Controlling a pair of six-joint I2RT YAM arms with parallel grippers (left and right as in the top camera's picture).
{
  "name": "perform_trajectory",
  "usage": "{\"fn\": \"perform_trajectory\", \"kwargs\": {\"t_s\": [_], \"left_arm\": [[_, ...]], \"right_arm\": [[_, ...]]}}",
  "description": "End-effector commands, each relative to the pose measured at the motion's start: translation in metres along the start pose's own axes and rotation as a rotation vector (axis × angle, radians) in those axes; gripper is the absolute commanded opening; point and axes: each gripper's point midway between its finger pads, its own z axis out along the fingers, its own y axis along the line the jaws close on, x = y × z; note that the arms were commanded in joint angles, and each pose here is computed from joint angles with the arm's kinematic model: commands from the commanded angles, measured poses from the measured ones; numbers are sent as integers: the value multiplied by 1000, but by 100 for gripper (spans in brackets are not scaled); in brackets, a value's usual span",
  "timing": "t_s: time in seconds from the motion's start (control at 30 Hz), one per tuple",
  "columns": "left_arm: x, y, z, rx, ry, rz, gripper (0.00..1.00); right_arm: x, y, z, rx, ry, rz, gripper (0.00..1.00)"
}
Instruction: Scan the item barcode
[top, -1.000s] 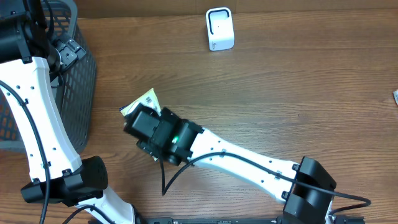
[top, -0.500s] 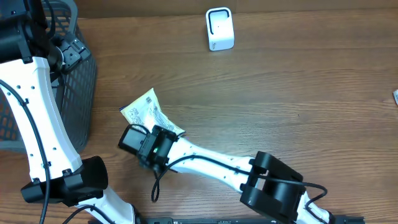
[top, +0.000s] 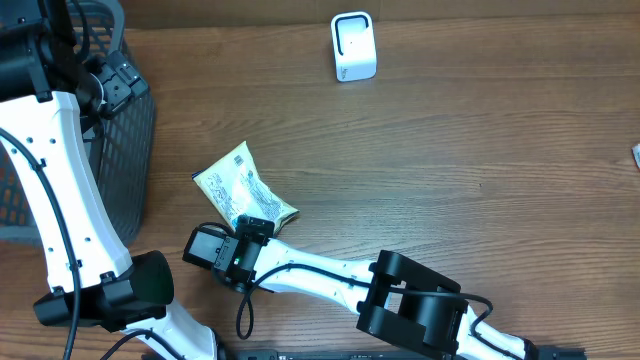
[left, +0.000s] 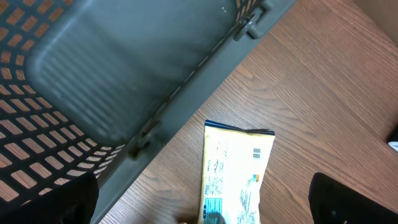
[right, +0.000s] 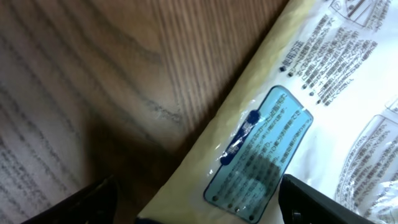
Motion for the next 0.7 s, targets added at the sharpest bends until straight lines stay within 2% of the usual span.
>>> {"fn": "perform_trajectory", "kwargs": {"t_s": [0.0,0.07,0.13,0.17,0.2,0.3,0.33,0.37,0.53,0.67], "left_arm": [[-1,-1,-11,22,-24,27,100],[-1,-1,-11,22,-24,33,100],[-1,-1,-11,22,-24,40,100],[-1,-1,-11,22,-24,40,100],[-1,-1,-11,22,-24,40,100],[-1,-1,-11,22,-24,40,100],[-1,-1,-11,22,-24,40,100],[-1,-1,-11,22,-24,40,100],[-1,-1,-11,22,-24,40,99],[-1,-1,-11,23,-24,40,100]], "right_arm": [[11,-11,17,30,41,6,84],[12,-17,18,29,42,19,80],[15,-23,21,25,48,34,69],[17,-26,23,26,54,41,61],[19,-30,24,28,60,50,49],[25,-39,28,8,72,114,24],[27,-40,29,-9,76,133,9],[29,-41,30,-17,79,159,4],[31,-50,26,-49,98,273,4],[21,-65,3,-86,96,364,4]]}}
